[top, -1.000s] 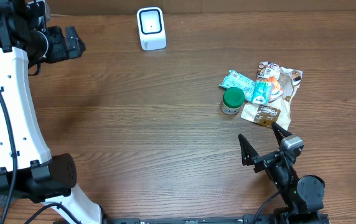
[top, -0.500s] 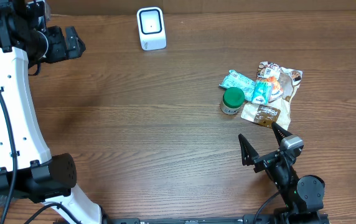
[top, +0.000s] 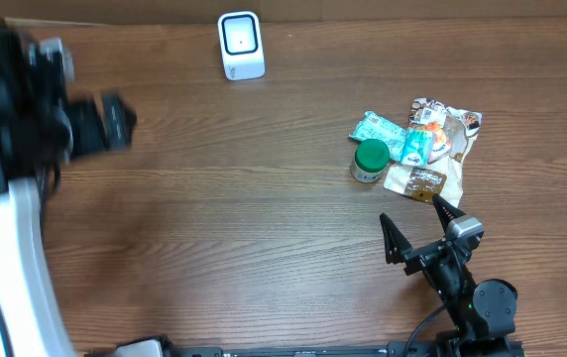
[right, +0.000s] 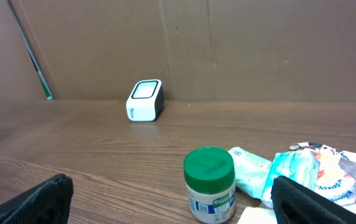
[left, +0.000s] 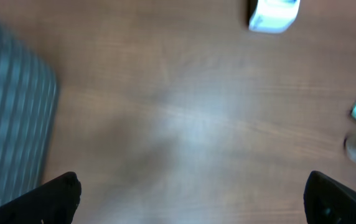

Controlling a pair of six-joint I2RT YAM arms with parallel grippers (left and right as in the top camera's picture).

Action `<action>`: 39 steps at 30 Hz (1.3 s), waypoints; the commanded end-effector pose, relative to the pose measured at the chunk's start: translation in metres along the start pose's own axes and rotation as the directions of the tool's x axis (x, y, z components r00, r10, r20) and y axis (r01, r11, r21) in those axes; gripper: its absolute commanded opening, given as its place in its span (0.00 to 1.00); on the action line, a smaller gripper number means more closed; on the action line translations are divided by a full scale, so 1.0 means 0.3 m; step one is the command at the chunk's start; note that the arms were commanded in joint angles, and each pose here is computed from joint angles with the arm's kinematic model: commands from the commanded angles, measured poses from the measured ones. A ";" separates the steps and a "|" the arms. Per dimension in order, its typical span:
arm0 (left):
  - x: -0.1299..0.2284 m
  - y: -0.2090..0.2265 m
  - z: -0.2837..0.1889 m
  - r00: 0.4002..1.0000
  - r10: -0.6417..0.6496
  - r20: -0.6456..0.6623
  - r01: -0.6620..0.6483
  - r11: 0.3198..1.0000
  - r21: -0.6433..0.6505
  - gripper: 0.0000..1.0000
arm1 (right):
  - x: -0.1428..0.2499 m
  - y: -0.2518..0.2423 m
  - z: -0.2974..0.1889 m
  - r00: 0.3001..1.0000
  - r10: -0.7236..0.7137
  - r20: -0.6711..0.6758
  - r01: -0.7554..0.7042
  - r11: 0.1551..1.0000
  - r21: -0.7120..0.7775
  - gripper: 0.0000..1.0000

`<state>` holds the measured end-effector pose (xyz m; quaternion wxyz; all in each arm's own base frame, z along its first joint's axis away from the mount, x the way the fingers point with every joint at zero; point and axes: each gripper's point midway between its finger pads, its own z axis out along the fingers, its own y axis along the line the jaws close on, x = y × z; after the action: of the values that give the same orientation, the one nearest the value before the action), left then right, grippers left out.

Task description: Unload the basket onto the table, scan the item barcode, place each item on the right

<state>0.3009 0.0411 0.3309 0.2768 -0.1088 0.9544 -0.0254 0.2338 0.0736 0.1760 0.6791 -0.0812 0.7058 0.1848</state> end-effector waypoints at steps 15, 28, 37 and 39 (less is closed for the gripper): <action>0.412 0.049 0.168 0.889 0.136 0.437 -0.132 0.990 -0.039 1.00 | 0.002 -0.005 -0.001 1.000 0.005 0.009 -0.005 1.000 0.006 1.00; 0.447 -0.008 0.334 0.616 0.169 0.769 -0.250 0.968 -0.012 0.99 | 0.002 -0.005 -0.001 1.000 0.006 0.009 -0.006 1.000 0.006 1.00; 0.475 -0.013 0.382 0.535 0.258 0.804 -0.314 0.945 -0.095 0.99 | 0.002 -0.005 -0.001 1.000 0.006 0.009 -0.006 1.000 0.006 1.00; 0.474 -0.011 0.381 0.528 0.276 0.803 -0.320 0.941 -0.113 1.00 | 0.002 -0.006 -0.001 1.000 0.005 0.009 -0.005 1.000 0.006 1.00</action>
<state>0.2458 0.0091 0.1581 0.6768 0.0345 0.7349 0.0273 0.2338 0.0736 0.1761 0.6792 -0.0812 0.7056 0.1848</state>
